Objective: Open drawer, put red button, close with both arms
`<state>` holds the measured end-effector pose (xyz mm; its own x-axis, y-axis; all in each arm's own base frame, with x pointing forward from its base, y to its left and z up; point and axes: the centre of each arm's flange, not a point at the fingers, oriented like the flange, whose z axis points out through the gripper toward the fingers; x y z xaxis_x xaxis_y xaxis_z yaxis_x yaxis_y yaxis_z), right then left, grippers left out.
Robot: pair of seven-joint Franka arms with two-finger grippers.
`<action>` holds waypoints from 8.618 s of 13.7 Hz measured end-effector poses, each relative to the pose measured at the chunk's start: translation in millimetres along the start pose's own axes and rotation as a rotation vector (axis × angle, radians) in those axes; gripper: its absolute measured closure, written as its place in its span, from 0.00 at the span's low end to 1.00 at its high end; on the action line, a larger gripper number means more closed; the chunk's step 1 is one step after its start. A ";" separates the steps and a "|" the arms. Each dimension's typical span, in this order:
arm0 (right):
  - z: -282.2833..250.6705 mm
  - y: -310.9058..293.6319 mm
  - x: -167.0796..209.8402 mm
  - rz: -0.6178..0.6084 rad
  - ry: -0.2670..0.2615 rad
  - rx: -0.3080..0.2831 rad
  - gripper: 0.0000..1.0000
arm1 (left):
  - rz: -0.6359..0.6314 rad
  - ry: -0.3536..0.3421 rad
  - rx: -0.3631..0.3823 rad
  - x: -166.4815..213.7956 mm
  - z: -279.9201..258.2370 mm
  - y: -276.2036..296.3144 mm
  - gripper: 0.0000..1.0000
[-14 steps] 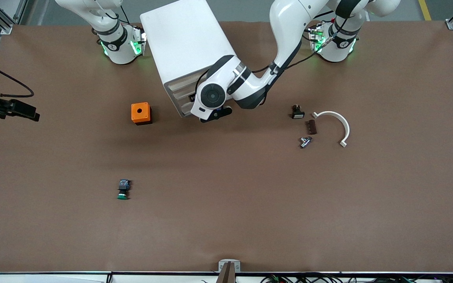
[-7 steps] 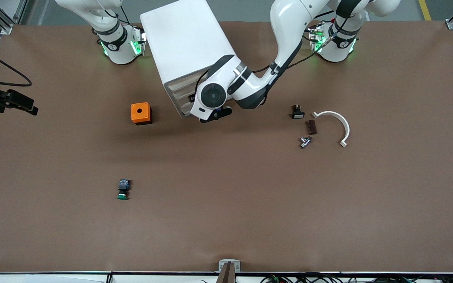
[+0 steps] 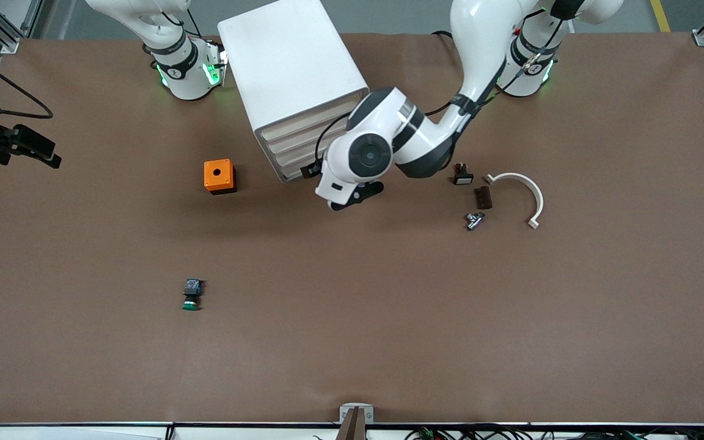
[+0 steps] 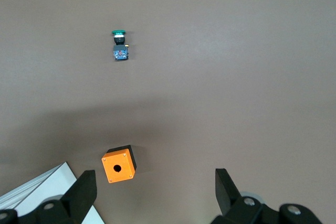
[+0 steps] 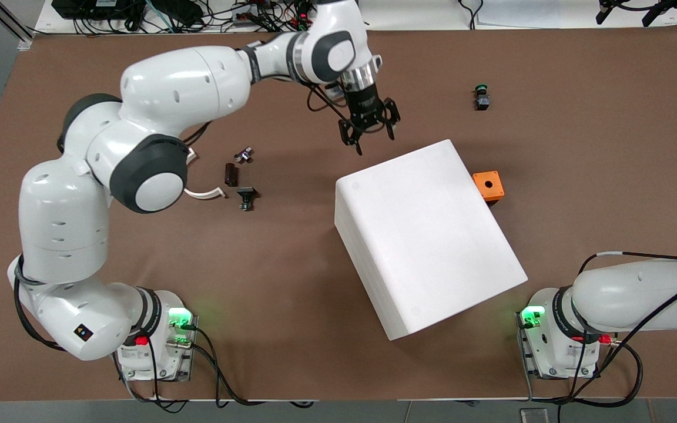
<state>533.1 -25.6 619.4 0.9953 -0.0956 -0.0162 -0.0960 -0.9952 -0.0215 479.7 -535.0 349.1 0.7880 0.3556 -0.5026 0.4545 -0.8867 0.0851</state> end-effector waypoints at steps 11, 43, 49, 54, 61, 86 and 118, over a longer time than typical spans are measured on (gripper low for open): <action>3.1 -2.7 -8.8 -0.006 0.012 0.001 0.00 | -0.085 0.067 -0.094 61.8 -83.6 -32.0 0.00; -1.6 -11.3 -9.0 -0.081 0.046 0.001 0.00 | 0.338 0.424 0.155 128.3 -344.2 -346.0 0.00; -0.1 -11.3 -9.1 -0.080 0.043 0.002 0.00 | 0.344 0.520 0.149 125.7 -370.1 -344.8 0.00; 1.7 -11.3 -9.3 -0.079 0.038 0.006 0.00 | 0.347 0.538 0.142 121.0 -378.0 -344.1 0.00; 1.5 -6.9 -9.2 -0.071 0.039 0.007 0.00 | 0.388 0.595 0.140 110.6 -389.0 -361.9 0.00; 9.7 -7.7 -9.0 -0.073 0.032 0.007 0.00 | 0.411 0.531 0.151 152.7 -390.9 -352.8 0.00; 7.0 -5.9 -15.7 -0.074 0.082 0.000 0.00 | 0.390 0.574 0.154 93.9 -416.9 -380.8 0.00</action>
<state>517.9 -18.1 612.8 0.9974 -0.0232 0.0677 -0.0219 -0.9996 -0.0199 553.8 -40.7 628.2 0.9950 0.0653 0.0756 0.0638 -0.9977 0.0225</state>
